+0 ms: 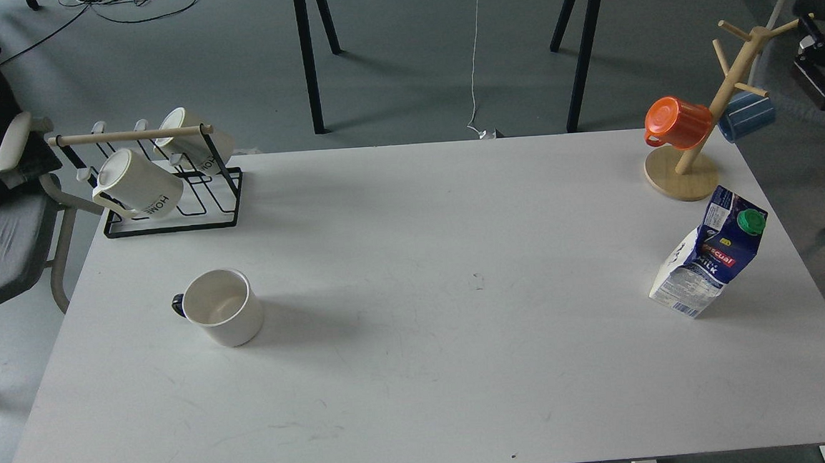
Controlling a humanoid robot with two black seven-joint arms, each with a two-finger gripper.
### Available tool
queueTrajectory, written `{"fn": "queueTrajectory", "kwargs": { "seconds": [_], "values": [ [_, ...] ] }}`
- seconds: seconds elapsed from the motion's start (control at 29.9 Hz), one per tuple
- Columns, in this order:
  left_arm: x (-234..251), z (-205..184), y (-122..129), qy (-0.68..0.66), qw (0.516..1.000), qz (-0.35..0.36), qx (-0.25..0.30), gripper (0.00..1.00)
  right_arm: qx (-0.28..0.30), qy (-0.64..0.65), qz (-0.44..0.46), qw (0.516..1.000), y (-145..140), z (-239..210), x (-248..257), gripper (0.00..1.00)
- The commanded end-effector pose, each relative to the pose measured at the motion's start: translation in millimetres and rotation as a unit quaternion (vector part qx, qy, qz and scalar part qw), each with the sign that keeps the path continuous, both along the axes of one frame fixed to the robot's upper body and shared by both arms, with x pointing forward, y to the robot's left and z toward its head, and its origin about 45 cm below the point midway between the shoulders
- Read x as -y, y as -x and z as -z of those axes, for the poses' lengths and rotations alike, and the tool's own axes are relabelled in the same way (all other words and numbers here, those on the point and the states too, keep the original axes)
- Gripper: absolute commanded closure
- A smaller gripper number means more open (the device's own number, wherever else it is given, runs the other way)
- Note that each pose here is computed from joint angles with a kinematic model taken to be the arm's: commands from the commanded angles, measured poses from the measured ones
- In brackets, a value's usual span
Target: Place cup and milk with both arms
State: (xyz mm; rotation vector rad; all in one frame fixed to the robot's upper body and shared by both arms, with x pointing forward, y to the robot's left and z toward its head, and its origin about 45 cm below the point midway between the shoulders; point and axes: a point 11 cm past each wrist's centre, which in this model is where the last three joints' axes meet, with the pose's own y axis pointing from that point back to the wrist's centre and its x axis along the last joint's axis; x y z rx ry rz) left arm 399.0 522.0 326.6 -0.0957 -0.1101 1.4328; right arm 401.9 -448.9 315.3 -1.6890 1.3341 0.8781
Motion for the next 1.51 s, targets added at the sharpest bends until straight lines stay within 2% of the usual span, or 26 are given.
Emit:
{"fn": "queueTrajectory", "kwargs": {
  "seconds": [0.0,0.2,0.4,0.7,0.9,1.14,1.27,1.47],
  "values": [
    [1,0,-1,0.003,1.0,0.001,0.002,0.0,0.002,-0.003,0.0,1.0,0,-1,0,0.01],
    [-7,-8,0,0.002,1.0,-0.009,0.009,0.0,0.003,-0.008,-0.004,1.0,-2,0,-5,0.01],
    [-39,-7,9,-0.011,0.998,-0.06,0.003,0.0,0.001,-0.016,-0.013,1.0,-4,6,-15,0.01],
    [-38,-25,-1,-0.017,0.998,-0.061,0.023,0.0,-0.002,-0.008,-0.012,1.0,-2,5,-12,0.01],
    [-12,-53,-21,-0.141,0.99,-0.01,0.015,0.0,0.005,-0.009,-0.015,1.0,-5,0,-14,0.01],
    [8,-83,-32,-0.269,0.963,0.029,0.012,0.0,0.005,-0.009,-0.016,1.0,-5,0,-15,0.01],
    [39,-74,-38,-0.37,0.925,0.089,-0.008,0.0,0.004,-0.01,-0.014,1.0,-4,1,-14,0.01],
    [97,-53,-37,-0.51,0.839,0.191,-0.015,0.0,0.002,-0.008,-0.011,1.0,-3,2,-11,0.01]
  ]
}}
